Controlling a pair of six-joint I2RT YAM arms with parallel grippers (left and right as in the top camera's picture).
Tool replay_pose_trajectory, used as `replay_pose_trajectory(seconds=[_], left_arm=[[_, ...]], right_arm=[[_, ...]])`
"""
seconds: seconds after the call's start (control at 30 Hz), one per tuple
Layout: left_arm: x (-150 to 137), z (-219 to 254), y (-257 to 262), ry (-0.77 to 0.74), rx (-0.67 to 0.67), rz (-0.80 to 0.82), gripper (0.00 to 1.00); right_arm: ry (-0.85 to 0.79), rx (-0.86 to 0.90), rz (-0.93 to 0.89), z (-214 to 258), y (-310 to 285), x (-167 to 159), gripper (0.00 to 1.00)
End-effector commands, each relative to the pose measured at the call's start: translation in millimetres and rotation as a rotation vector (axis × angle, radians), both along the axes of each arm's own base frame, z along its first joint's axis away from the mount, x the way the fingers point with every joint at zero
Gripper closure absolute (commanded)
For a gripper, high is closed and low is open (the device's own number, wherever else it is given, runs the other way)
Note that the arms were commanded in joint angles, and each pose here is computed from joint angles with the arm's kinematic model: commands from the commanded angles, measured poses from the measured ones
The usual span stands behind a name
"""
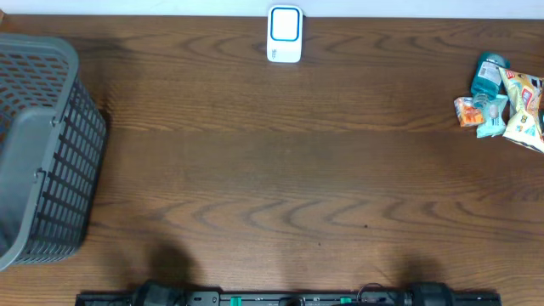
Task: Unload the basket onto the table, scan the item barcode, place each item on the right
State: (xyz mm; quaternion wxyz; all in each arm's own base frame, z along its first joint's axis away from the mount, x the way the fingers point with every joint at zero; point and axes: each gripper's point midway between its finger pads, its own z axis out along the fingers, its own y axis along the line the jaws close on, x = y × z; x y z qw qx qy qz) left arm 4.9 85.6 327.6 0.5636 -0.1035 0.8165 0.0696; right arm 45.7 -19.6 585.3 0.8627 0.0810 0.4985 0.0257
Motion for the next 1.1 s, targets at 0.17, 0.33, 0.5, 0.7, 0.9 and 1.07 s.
replay_pose_trajectory(seconds=[0.17, 0.33, 0.5, 0.7, 0.9, 1.07], left_arm=[[-7, -15, 3, 0.081, 0.041, -0.001, 0.02], [-7, -15, 3, 0.081, 0.041, -0.001, 0.02], [-7, -15, 3, 0.081, 0.041, -0.001, 0.02], [-7, -15, 3, 0.081, 0.041, -0.001, 0.02], [-7, -15, 3, 0.081, 0.041, -0.001, 0.02], [-7, -15, 3, 0.081, 0.041, -0.001, 0.02]], right_arm=[[-0.117, -0.009, -0.061, -41, -2, -48, 0.01], [-0.116, -0.066, -0.138, -68, 0, -76, 0.01], [-0.099, -0.07, -0.108, -74, -1, -84, 0.01], [-0.231, -0.054, -0.099, -50, 0, -104, 0.01], [-0.295, -0.06, -0.093, -41, 1, -87, 0.01], [-0.09, -0.053, -0.068, -83, 1, -32, 0.01]])
